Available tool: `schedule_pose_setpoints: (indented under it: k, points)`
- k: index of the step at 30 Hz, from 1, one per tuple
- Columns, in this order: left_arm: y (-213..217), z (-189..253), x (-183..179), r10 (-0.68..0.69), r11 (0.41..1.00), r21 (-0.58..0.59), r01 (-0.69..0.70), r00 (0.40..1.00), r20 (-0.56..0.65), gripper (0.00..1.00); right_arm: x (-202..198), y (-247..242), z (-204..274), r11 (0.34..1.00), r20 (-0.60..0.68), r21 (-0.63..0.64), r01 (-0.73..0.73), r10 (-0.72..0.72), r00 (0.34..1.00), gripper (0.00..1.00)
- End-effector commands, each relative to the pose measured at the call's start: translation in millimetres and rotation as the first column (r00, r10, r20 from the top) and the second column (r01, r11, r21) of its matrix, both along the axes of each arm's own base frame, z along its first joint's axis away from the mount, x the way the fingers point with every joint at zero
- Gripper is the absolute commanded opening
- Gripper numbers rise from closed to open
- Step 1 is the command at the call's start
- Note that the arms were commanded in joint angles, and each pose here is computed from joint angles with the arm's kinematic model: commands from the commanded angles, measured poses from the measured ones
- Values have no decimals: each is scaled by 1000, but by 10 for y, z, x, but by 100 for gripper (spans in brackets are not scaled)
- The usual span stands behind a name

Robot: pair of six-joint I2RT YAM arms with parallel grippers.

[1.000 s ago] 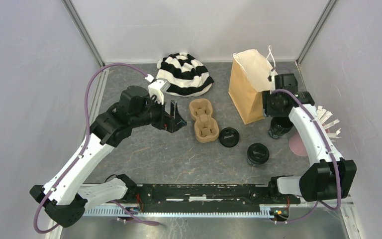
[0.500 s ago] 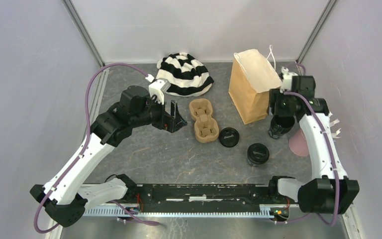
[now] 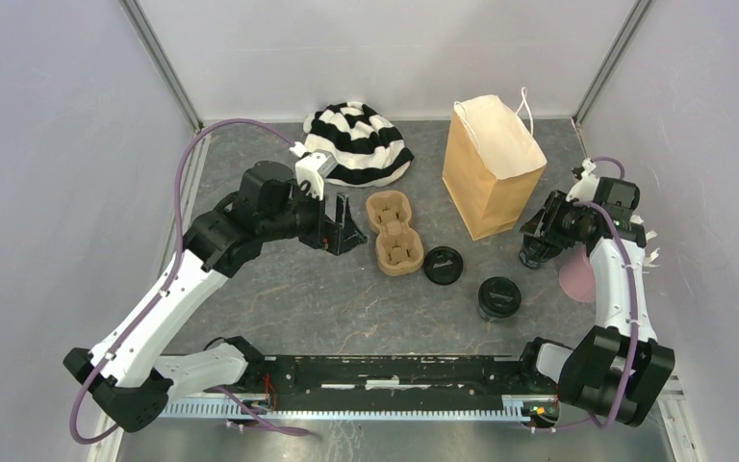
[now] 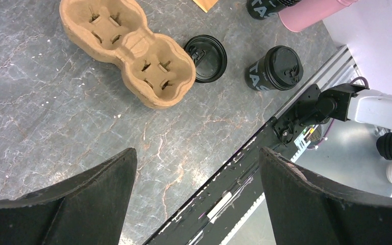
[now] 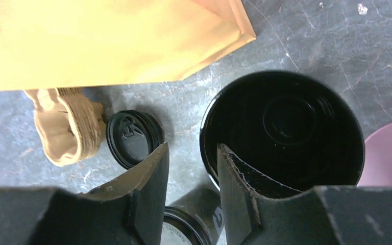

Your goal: Pack the takeout coffee

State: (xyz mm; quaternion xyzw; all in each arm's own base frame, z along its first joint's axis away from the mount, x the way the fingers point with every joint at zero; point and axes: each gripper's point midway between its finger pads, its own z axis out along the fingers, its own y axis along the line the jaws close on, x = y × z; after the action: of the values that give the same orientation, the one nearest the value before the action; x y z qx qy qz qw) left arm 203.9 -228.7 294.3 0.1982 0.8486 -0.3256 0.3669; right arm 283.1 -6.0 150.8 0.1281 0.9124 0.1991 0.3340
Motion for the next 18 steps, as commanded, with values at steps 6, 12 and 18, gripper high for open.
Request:
schedule_pose_setpoints:
  k: [6, 12, 18]
  points:
    - [-100, 118, 2, -45, 999, -27, 45, 999, 15, 94, 263, -48, 80, 992, 107, 128, 20, -34, 994, 40]
    - [-100, 100, 24, -44, 999, -15, 44, 999, 15, 95, 283, -99, 18, 986, 100, 161, 36, -53, 994, 31]
    - [-103, 91, 41, -43, 999, -8, 44, 999, 16, 95, 281, -106, -9, 984, 95, 176, 38, -55, 994, 23]
